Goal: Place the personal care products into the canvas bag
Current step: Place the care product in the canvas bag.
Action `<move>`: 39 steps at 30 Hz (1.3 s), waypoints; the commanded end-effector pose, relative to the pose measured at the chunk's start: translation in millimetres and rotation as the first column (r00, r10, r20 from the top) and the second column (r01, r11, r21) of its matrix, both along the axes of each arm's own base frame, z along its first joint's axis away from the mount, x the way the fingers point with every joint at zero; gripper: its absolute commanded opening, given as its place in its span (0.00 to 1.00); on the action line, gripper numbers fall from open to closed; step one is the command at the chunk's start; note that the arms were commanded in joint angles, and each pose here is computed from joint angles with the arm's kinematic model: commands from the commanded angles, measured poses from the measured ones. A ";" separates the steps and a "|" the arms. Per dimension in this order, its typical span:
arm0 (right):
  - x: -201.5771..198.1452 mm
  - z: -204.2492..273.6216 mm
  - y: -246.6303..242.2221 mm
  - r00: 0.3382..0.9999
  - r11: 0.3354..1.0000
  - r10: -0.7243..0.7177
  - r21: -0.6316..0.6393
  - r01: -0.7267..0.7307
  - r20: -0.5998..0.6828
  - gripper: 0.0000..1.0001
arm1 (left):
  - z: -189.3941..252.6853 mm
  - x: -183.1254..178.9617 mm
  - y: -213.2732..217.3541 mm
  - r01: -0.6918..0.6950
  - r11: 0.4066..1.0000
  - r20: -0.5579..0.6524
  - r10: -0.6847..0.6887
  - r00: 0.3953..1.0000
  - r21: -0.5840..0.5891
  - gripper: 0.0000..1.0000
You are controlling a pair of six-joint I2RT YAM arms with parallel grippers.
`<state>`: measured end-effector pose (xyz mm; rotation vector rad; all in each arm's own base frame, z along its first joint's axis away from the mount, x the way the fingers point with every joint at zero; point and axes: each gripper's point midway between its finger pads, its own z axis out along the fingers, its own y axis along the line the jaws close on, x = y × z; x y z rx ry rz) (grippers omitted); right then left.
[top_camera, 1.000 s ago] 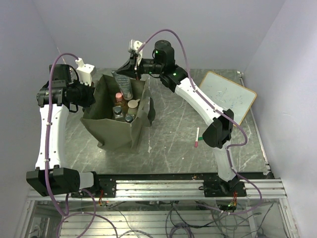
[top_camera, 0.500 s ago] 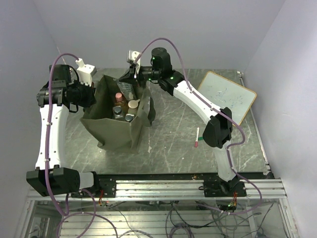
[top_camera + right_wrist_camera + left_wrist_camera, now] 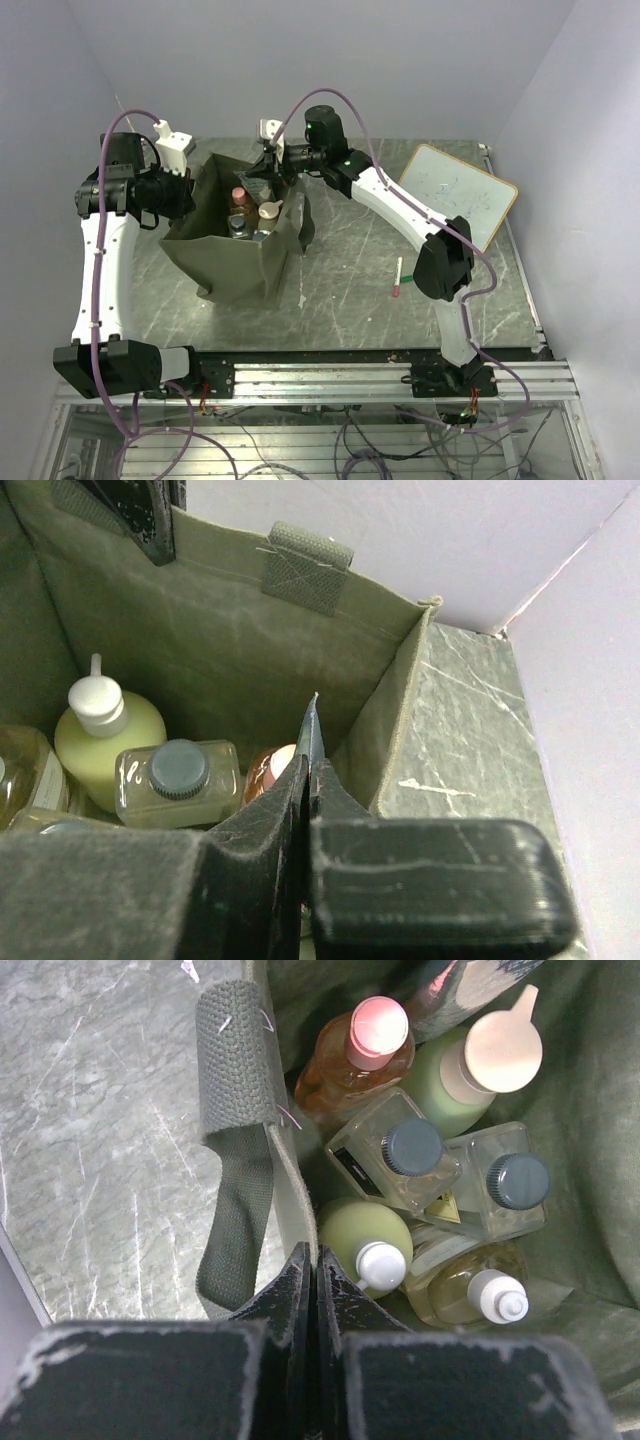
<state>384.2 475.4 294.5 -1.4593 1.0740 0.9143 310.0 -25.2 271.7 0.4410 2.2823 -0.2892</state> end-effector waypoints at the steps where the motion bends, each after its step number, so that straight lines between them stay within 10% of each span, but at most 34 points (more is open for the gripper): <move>1: 0.1 32.6 -13.9 0.996 0.999 -0.037 0.002 0.037 0.079 0.00 | -3.3 -8.8 -0.8 0.001 1.000 -0.021 -0.001 1.000 -0.016 0.07; 39: -3.3 -50.7 -22.7 0.979 0.922 -0.206 -0.335 0.193 -0.003 0.03 | 1.2 1.2 -7.9 0.044 0.998 0.002 -0.044 0.999 -0.046 0.07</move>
